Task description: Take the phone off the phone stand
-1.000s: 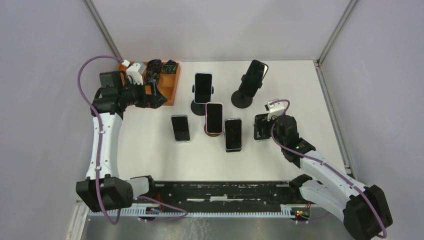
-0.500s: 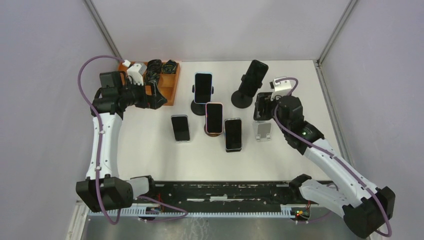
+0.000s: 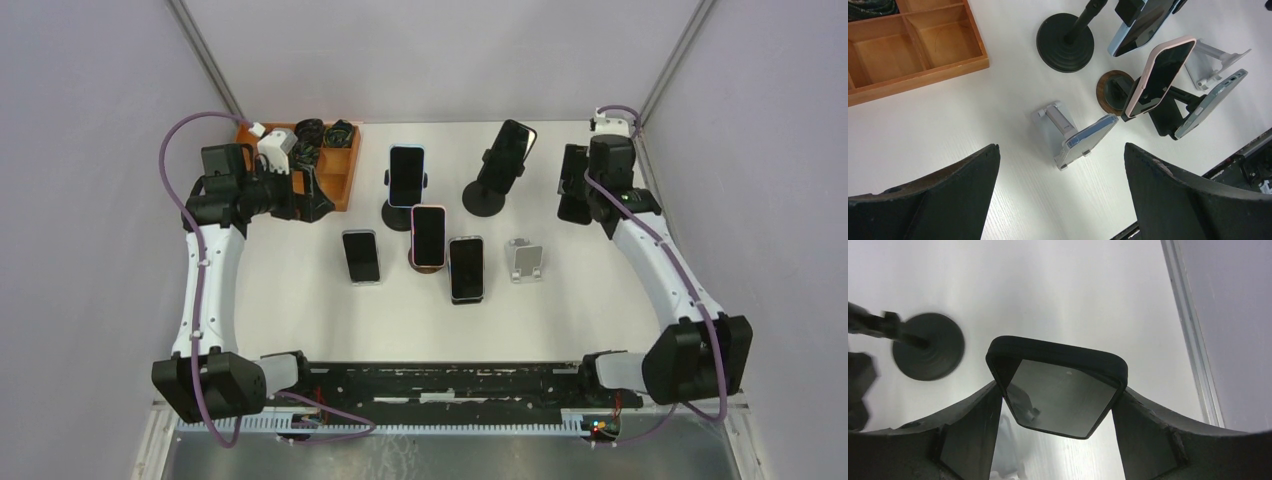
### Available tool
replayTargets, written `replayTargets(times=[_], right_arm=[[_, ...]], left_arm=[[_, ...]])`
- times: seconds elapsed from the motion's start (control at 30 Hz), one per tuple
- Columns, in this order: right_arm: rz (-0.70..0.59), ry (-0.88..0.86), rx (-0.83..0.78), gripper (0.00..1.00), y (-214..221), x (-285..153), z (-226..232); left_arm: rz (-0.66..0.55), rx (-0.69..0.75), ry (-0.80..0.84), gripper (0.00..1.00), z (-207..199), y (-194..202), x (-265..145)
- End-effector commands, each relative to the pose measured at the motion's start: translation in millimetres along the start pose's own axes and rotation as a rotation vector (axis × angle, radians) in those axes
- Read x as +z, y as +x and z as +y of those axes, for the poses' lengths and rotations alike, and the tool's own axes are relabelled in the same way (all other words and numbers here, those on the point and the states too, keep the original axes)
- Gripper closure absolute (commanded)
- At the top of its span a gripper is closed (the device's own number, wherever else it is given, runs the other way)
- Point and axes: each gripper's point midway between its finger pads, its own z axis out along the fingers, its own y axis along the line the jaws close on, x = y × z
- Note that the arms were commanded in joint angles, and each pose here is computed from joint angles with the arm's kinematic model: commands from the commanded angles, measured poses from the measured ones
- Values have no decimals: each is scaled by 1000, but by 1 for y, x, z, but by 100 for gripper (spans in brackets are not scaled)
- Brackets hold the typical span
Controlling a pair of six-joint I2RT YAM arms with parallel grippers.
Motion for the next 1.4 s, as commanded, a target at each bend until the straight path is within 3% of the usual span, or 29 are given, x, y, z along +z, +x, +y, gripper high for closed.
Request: replayTargets(times=[0.0,0.47,0.83,0.97,1.03,1.2,1.37], right_arm=[[110,35,-21,84,30,25,-15],[391,119,-111,88,118,113,-35],[415,106,-180,86,123,153,-26],[428,106,-189,76,126,157,-25],[419,96,-181,58,122,157,-23],[295,102,-159,31,82,136,-14],[175,72,-150,19,42,93,6]], left_arm=[[-18,54,47,0,-8,-9,-3],[0,21,97,0,-10,-19,4],[18,27,109,0,-5,-17,12],[7,36,111,0,-8,-19,8],[5,38,112,0,-9,-19,7],[26,26,118,0,-9,-15,8],[31,30,110,0,-11,-17,3]])
